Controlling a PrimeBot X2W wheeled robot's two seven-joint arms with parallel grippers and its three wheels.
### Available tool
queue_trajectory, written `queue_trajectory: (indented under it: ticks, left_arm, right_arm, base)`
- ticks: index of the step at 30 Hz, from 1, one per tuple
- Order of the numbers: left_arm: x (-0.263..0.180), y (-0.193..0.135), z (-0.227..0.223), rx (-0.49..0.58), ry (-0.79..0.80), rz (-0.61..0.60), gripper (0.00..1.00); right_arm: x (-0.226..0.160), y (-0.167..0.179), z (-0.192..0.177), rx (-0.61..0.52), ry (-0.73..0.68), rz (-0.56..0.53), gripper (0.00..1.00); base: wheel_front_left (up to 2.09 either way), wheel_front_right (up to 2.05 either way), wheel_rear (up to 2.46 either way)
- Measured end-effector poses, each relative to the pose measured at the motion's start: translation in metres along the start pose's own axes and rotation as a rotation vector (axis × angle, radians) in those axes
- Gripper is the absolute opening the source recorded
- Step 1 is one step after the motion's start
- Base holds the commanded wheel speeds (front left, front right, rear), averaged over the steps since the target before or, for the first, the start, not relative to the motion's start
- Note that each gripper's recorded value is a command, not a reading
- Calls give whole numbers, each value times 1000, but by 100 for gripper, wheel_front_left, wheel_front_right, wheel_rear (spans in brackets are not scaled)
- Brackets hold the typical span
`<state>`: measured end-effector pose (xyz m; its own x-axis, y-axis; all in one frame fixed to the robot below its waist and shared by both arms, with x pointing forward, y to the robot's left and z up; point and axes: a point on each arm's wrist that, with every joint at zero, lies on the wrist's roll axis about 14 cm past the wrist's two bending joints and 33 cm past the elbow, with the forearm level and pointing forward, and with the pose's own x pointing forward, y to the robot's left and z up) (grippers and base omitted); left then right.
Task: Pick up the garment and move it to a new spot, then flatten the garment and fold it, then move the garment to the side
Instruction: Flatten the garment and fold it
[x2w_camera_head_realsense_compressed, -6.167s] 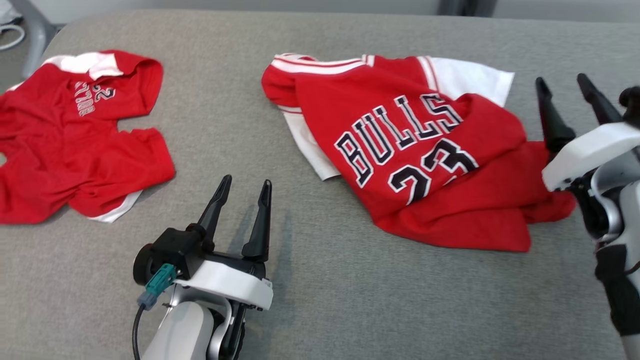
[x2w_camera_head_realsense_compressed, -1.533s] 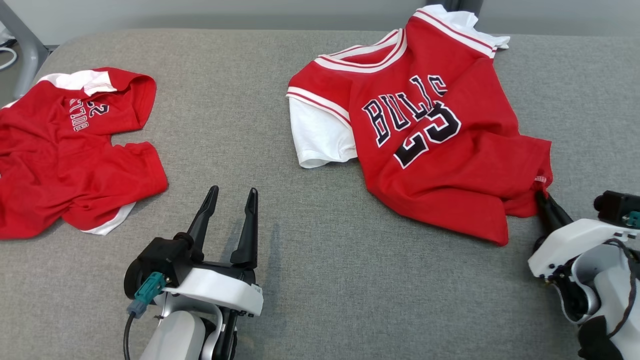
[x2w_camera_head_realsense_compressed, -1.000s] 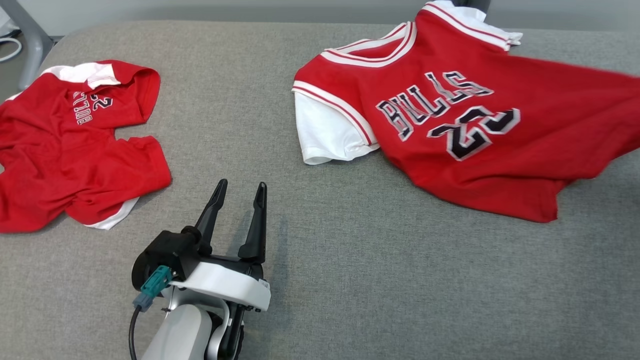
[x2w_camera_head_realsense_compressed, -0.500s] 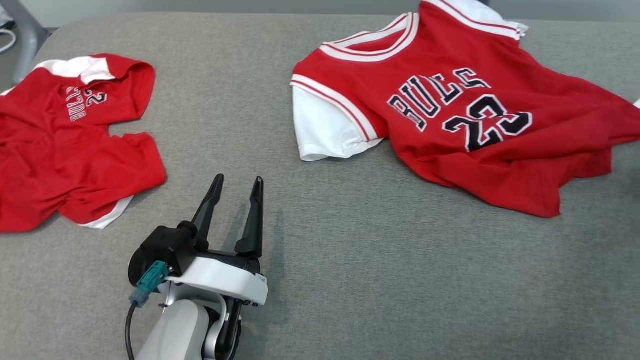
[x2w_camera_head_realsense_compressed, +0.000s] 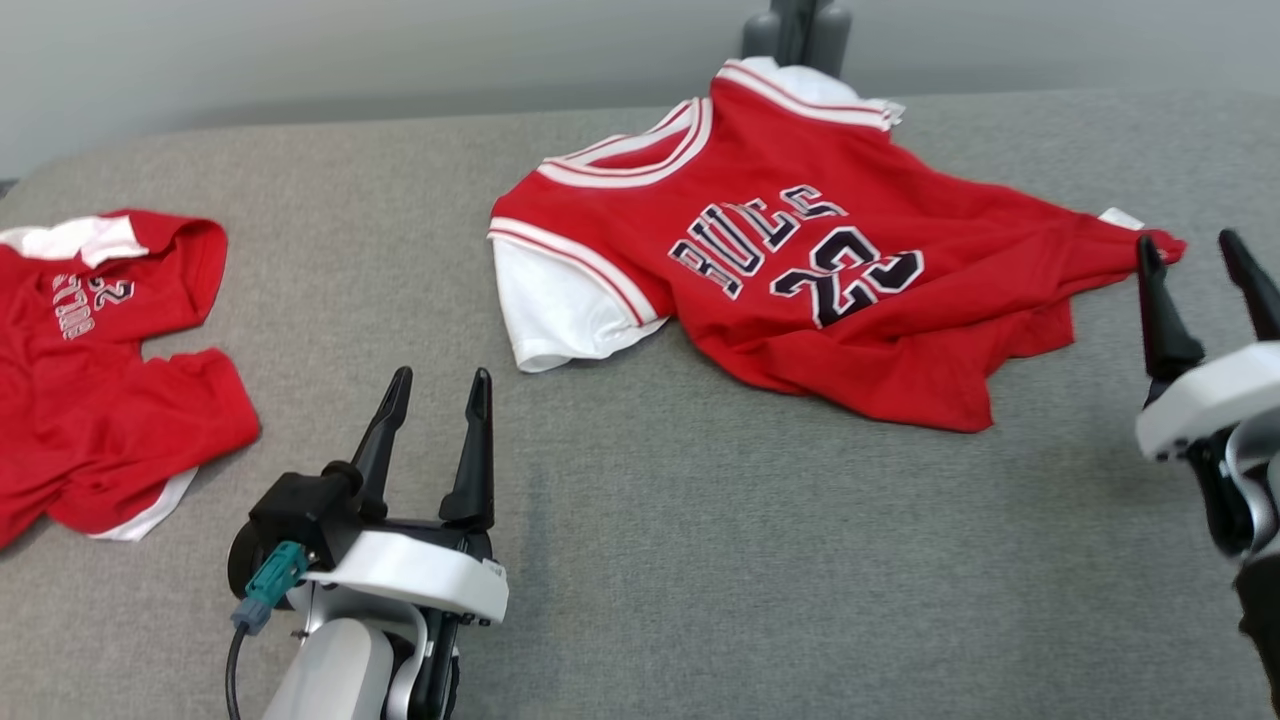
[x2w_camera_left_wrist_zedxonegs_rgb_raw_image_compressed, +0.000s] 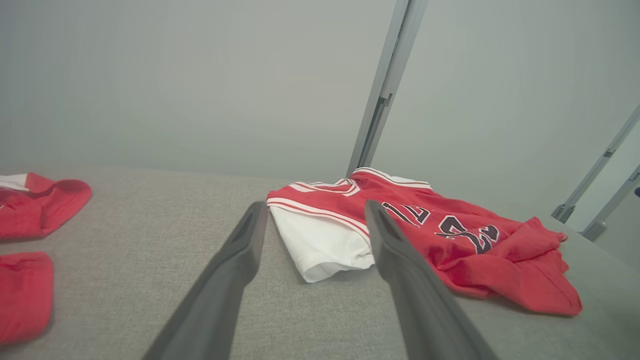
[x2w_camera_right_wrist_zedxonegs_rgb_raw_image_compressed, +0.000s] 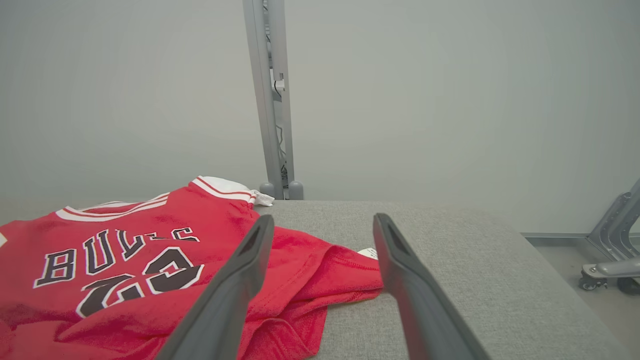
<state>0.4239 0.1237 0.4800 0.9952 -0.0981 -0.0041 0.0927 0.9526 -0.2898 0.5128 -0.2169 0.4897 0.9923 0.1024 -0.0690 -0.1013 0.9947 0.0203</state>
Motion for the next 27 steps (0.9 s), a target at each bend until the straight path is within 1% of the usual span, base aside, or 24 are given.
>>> queue_trajectory:
  ticks: [8, 10, 11, 14, 17, 22, 27]
  left_arm:
    - [-9, -11, 11, -6, -28, -24, 100]
    - [-12, -13, 11, -7, -28, -28, 100]
    - [-13, -14, 11, -7, -30, -32, 100]
    - [-15, -15, 9, -7, -24, -34, 100]
    - [-18, -15, 8, -7, -19, -32, 100]
    - [-19, -12, 6, -5, -13, -27, 100]
    - [-18, -8, 0, -5, 2, -17, 100]
  right_arm:
    - [-57, 17, 15, 84, -111, 17, 100]
    - [-70, 21, 12, 118, -121, 8, 100]
    - [-82, 25, 4, 139, -113, -2, 100]
    - [-95, 29, -10, 162, -84, -14, 100]
    - [-102, 31, -19, 154, -62, -16, 100]
    - [-99, 42, -24, 163, -45, 8, 100]
    - [-89, 55, -45, 181, 44, 41, 100]
  base:
    - [0, 0, 0]
    - [0, 0, 0]
    - [0, 0, 0]
    - [0, 0, 0]
    - [0, 0, 0]
    - [0, 0, 0]
    - [0, 0, 0]
